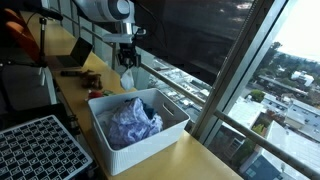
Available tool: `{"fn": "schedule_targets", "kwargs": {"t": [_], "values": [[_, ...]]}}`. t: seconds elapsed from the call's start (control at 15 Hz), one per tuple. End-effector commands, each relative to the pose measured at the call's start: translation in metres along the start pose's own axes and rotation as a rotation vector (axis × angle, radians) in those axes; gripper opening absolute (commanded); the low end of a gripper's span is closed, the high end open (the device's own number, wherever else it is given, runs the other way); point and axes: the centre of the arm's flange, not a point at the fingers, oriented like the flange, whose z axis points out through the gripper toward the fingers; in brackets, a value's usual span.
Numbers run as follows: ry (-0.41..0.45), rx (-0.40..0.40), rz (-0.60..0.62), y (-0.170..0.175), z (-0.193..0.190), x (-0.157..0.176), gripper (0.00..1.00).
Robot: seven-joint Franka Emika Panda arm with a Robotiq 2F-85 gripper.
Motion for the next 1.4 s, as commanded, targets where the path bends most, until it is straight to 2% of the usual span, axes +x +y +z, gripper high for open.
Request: {"fn": "schedule_targets", "kwargs": {"t": [0.0,0.4,0.8,0.87,0.93,1.2,1.33], "values": [[-0.027,-0.017,0.101,0.027,0.039,-0.045,0.0],[-0.075,-0.005,0.262,0.058,0.077,-0.111,0.0],[-0.13,0.006,0.328,0.071,0.097,-0.152,0.0],[-0.138,0.014,0.327,0.069,0.098,-0.154,0.25],[-0.141,0.018,0.322,0.066,0.097,-0.155,0.27],[-0.13,-0.004,0.288,0.047,0.068,-0.141,0.55],[-0.088,-0.026,0.268,0.031,0.043,-0.125,0.69]]}}
